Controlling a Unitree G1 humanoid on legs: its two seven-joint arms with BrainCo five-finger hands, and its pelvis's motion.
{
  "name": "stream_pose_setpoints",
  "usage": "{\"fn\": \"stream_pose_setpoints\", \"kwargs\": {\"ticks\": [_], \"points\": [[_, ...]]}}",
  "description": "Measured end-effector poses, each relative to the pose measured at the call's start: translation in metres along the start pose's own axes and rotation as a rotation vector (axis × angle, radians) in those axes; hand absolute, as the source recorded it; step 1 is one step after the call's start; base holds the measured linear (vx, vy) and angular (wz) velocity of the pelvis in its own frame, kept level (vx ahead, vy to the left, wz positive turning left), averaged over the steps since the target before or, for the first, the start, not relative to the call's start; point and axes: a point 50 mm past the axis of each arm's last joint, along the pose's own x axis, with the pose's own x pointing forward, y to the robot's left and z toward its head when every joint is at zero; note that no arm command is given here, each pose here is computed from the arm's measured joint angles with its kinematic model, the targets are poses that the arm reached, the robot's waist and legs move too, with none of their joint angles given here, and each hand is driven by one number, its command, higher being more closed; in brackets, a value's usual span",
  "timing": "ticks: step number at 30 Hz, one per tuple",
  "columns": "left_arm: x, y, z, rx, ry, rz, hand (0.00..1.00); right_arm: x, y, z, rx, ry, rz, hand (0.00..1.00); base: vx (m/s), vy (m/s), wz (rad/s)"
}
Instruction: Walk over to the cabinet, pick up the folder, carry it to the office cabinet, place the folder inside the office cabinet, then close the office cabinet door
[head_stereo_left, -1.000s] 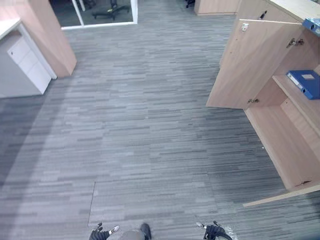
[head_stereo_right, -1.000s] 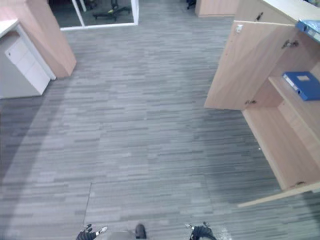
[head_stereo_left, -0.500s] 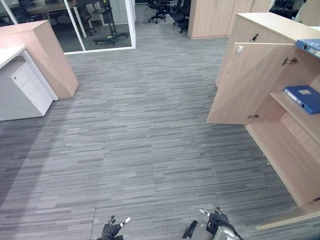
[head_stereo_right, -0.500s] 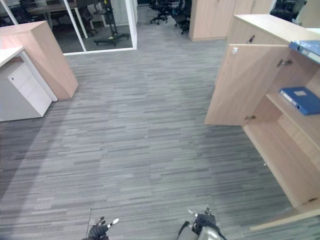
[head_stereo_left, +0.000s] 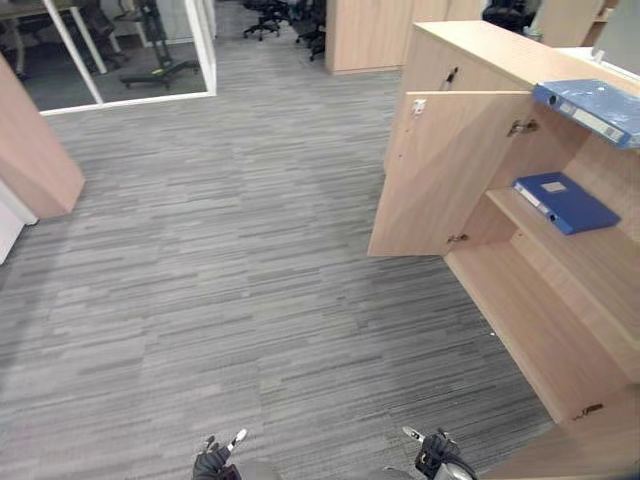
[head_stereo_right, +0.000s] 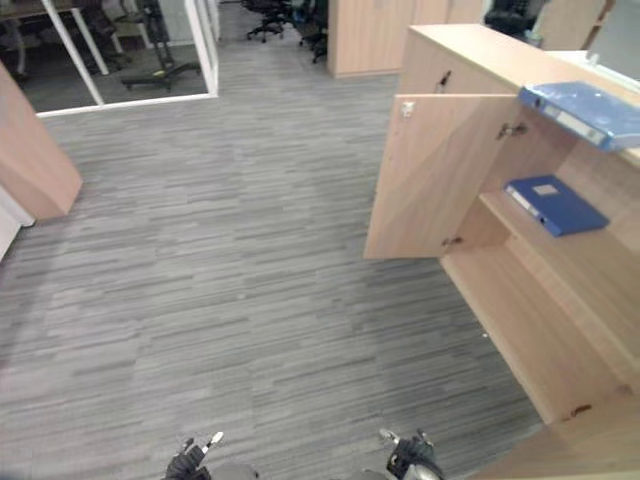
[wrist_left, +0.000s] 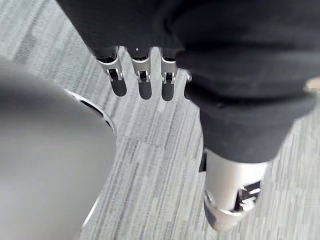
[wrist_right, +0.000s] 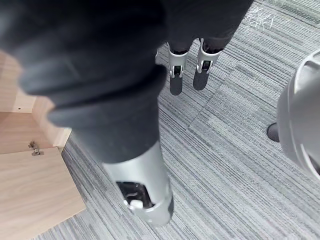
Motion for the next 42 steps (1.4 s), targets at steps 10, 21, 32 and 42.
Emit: {"fn": "stream_pose_setpoints", "kwargs": {"ticks": [10,21,32,42], "points": [[-0.001,0.002,-0.002,-0.117,0.0,0.048,0.0,0.001,0.009,-0.004,-0.025,0.029,0.025,0.0,0.35,0.289,-0.86],[-0.005,0.036,-0.02,0.031,0.087,0.106,0.0,-0.002,0.006,-0.016,-0.016,0.071,0.024,0.0,0.24,0.343,-0.67],[-0.008,0.042,-0.03,0.074,0.138,0.11,0.0,-0.001,-0.009,-0.012,-0.03,0.049,-0.01,0.0,0.01,-0.102,-0.29],[-0.008,0.038,-0.024,0.01,0.1,0.121,0.0,-0.007,-0.025,-0.032,0.045,0.099,-0.066,0.0,0.18,-0.105,0.19]]}}
